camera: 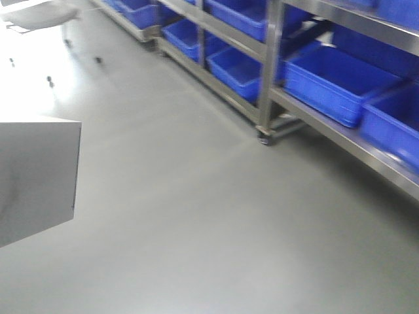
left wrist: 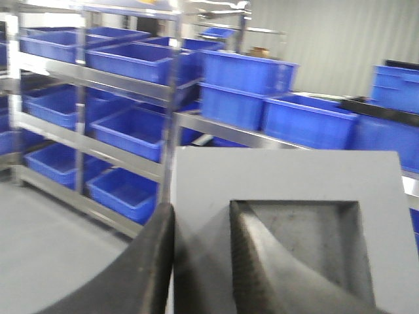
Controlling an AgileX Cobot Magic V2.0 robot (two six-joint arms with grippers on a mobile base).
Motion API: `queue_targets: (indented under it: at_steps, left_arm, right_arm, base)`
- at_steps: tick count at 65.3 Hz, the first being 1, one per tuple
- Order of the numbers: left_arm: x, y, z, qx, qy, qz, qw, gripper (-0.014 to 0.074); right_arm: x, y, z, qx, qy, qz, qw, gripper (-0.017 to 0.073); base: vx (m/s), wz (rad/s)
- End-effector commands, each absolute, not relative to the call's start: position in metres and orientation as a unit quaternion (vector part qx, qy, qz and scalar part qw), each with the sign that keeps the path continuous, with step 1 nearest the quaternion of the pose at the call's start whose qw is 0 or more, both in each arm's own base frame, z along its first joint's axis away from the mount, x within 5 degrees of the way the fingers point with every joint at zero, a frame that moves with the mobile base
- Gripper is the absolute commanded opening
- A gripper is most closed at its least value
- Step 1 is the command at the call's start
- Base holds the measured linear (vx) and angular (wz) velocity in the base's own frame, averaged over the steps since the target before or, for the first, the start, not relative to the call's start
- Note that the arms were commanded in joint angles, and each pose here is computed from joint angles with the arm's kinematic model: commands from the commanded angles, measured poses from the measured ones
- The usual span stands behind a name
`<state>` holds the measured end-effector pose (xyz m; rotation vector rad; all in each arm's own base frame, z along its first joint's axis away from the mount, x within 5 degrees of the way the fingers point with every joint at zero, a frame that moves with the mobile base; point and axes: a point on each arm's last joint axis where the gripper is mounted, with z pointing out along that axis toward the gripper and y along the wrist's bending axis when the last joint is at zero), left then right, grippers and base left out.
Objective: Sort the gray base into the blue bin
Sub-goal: 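Drive down the aisle past the gray chair toward the bin shelves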
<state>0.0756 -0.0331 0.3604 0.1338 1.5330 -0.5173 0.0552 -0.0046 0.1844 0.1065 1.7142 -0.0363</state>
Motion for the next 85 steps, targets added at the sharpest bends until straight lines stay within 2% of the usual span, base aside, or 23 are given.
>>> queue_targets:
  at_steps: [1, 85]
  left_arm:
    - [0.0729, -0.0314, 0.3796, 0.05, 0.637, -0.247, 0.729, -0.0006]
    - [0.0729, -0.0314, 0.3796, 0.05, 0.637, -0.247, 0.729, -0.0006]
  right_arm:
    - [0.0558, -0.0049, 0.1908, 0.042, 0.73, -0.022, 0.681, -0.0005]
    - [0.0558, -0.0049, 0.1907, 0.042, 0.731, -0.022, 0.681, -0.0005]
  base:
    - [0.28, 0.57]
    - [0.35, 0.36]
